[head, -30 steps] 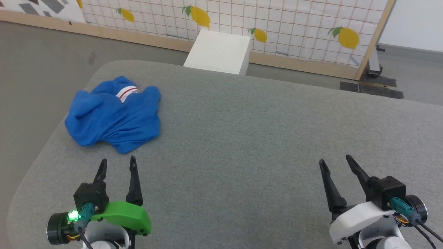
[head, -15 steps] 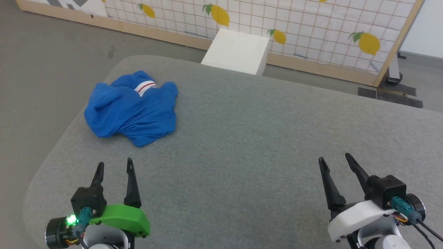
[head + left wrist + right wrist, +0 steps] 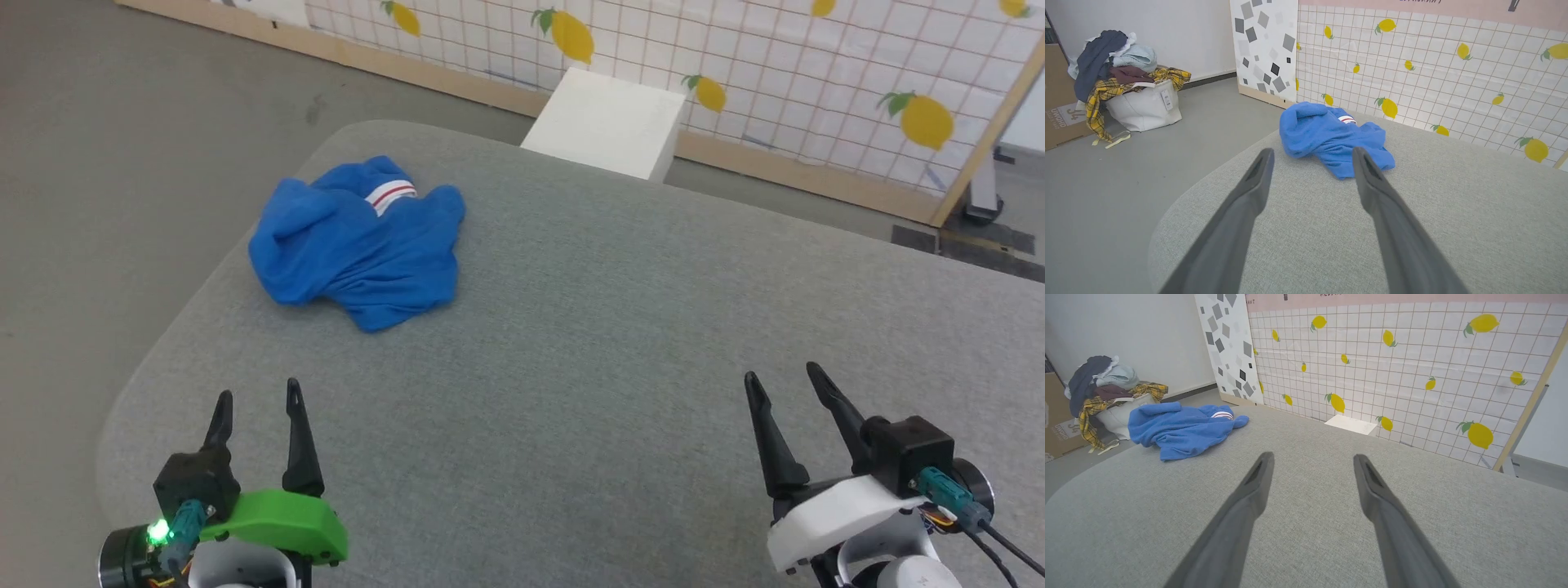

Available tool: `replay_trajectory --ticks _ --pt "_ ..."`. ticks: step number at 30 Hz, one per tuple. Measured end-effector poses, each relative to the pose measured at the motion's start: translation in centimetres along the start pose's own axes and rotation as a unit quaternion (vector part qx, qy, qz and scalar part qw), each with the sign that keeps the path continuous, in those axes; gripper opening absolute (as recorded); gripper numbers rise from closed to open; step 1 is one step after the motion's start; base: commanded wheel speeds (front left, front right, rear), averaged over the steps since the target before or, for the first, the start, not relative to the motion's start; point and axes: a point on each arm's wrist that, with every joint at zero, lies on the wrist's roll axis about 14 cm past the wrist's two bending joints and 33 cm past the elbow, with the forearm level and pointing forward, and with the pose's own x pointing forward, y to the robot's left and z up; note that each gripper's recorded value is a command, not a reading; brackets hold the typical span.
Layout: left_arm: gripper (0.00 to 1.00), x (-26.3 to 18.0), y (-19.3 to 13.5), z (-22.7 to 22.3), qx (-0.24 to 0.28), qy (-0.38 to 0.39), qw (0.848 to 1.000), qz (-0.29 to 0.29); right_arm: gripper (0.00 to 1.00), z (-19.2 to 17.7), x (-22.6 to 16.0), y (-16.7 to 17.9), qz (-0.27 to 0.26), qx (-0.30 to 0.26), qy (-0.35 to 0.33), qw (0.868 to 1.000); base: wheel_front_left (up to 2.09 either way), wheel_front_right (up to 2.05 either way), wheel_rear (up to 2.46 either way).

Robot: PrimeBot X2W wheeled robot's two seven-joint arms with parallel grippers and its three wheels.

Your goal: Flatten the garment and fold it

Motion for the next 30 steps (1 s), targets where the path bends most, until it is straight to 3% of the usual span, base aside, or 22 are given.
replay_trajectory --ticks 1,22,30 --pt "1.0 -0.7 1.3 -0.2 0.002 0.003 1.0 0.02 1.0 -0.1 0.6 1.0 0.015 0.004 -0.001 1.0 0.0 0.0 0.0" --pt "1.0 -2.8 5.5 0.0 0.0 -0.002 0.995 0.099 1.0 -0.7 2.7 4.5 0.072 0.022 0.001 0.997 0.0 0.0 0.0" --pt "1.0 0.8 5.9 0.9 -0.004 -0.006 0.995 0.095 1.0 -0.8 4.3 4.3 0.076 0.028 0.0 0.997 0.0 0.0 0.0"
